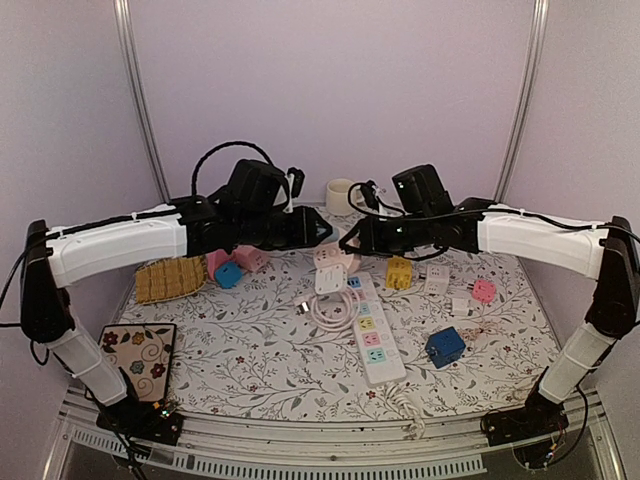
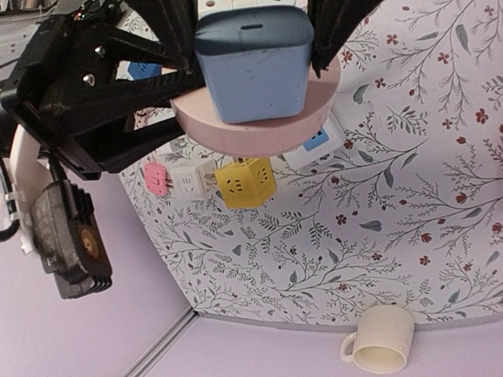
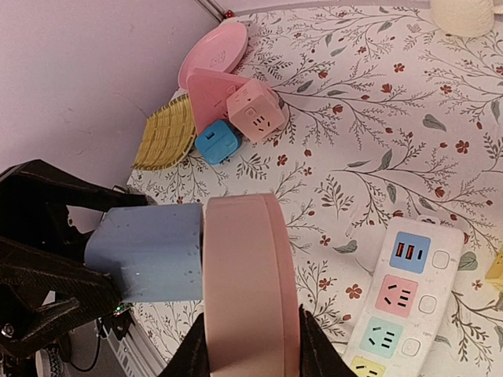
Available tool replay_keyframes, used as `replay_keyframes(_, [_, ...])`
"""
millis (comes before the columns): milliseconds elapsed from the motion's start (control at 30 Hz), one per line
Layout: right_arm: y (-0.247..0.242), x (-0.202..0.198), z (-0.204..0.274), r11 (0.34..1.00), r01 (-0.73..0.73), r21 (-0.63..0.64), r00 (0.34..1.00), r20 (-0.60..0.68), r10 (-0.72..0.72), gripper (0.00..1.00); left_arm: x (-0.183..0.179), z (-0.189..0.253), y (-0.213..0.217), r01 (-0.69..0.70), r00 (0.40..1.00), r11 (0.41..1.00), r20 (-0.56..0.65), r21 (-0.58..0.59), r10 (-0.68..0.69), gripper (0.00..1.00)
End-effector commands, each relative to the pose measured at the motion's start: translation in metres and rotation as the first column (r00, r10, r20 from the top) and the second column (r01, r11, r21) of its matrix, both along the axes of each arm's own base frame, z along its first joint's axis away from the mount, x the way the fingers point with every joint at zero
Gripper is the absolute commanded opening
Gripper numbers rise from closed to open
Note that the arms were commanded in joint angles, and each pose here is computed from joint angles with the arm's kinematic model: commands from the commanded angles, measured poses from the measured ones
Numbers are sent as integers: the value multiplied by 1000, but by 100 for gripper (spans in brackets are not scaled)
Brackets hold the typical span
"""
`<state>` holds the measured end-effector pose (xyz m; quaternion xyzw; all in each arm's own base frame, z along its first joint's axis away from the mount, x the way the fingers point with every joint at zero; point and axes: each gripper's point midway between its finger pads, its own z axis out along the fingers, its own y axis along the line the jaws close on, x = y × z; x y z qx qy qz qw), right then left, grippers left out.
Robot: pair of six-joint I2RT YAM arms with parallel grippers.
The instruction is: Pull the plug off the socket
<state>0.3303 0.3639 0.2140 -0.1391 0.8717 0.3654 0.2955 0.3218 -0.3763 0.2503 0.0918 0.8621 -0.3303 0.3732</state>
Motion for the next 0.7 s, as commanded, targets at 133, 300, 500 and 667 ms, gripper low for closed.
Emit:
replay_keyframes(133, [-60, 34, -45, 944, 245, -223, 968, 9, -249, 3, -9, 74, -3, 72, 997, 960, 34, -271, -65, 10])
replay_keyframes(300, [-60, 28, -54, 950, 232, -210, 969, -35, -244, 3, -10, 70, 11, 63, 998, 964, 38, -259, -55, 10])
replay_keyframes(500, [-61, 28, -59, 960, 226, -167, 967, -82, -242, 3, -14, 62, 17, 43, 996, 987, 81, -154, -31, 9])
replay_keyframes(667, [-59, 32, -59, 970, 212, -123, 967, -116, -226, 3, -20, 48, 13, 32, 995, 999, 92, -34, -29, 7])
